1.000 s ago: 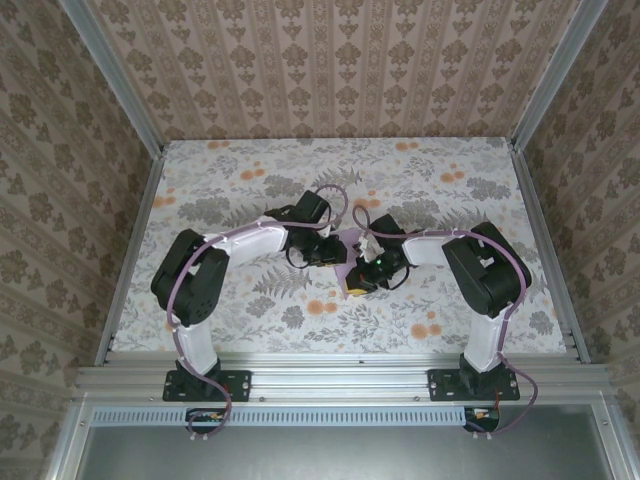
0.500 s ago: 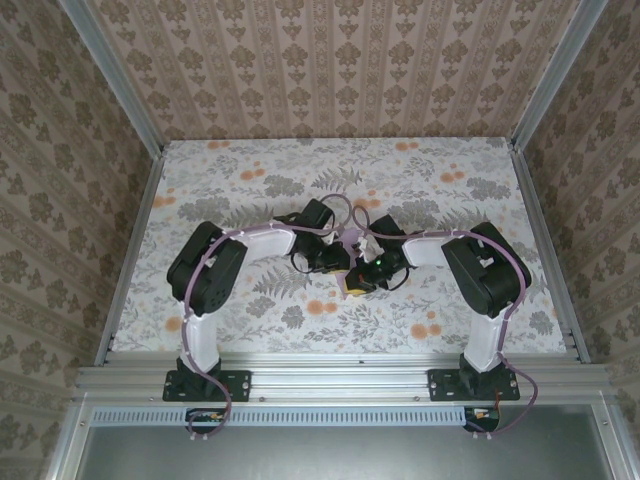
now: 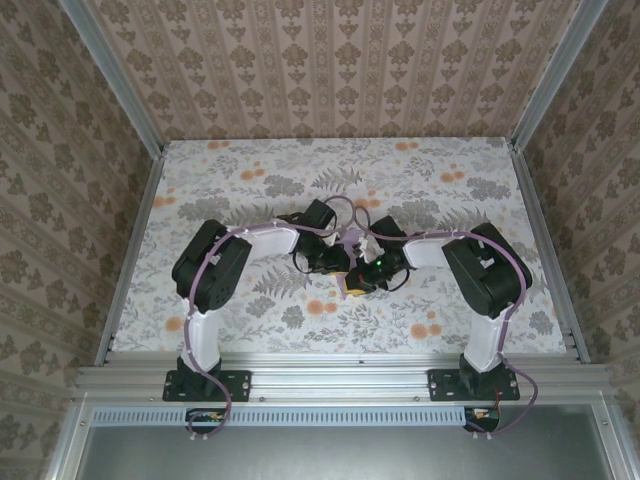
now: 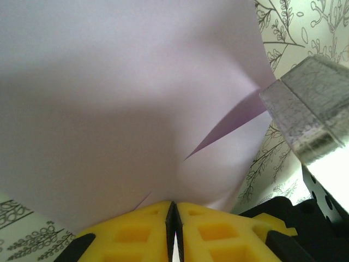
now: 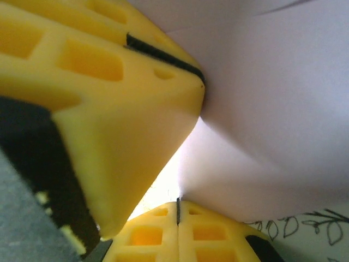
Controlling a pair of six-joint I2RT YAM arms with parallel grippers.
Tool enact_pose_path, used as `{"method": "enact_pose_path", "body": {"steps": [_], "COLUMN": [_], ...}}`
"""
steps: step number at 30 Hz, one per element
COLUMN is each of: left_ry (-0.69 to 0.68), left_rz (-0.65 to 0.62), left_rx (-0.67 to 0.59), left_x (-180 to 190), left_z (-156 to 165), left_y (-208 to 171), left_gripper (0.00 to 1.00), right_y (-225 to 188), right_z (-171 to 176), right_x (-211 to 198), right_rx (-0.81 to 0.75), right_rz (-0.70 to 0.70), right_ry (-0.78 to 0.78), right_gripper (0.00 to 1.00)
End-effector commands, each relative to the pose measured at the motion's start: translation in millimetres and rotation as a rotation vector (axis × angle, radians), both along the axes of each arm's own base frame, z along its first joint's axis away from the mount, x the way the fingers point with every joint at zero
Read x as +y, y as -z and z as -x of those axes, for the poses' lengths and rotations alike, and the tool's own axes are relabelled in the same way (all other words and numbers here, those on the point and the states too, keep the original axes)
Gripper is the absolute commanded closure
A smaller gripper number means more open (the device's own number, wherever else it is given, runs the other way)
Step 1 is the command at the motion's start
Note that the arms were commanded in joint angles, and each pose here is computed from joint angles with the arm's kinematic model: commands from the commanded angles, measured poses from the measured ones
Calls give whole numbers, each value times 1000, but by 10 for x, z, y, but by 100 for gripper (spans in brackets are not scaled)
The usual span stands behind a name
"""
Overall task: Fold a paper plane with a square sheet of paper (pick it up from the middle)
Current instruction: Third fold the triangle at the center of the table.
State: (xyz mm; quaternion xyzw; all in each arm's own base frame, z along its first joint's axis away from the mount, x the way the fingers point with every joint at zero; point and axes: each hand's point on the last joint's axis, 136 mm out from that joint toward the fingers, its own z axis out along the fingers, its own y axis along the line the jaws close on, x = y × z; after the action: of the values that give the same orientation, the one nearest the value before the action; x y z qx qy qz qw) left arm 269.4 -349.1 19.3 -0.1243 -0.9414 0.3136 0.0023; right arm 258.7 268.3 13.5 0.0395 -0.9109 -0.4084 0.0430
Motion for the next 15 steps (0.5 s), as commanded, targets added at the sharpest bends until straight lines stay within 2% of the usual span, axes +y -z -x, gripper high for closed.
{"method": "enact_pose_path", "body": {"steps": [1,15], "left_ry": [19,43], "left_rz": [-241,-330], "left_rx": [39,73], "left_x": [398,564], "left_z": [167,262], "left_y": [574,829], "left_gripper": [82,82], "right_y": [143,148], "right_z": [174,428], "right_x": [-77,5], "right_rx": [41,36], "right_rz": [59,103], "right_ry": [-3,-49], "right_gripper": [92,91]}}
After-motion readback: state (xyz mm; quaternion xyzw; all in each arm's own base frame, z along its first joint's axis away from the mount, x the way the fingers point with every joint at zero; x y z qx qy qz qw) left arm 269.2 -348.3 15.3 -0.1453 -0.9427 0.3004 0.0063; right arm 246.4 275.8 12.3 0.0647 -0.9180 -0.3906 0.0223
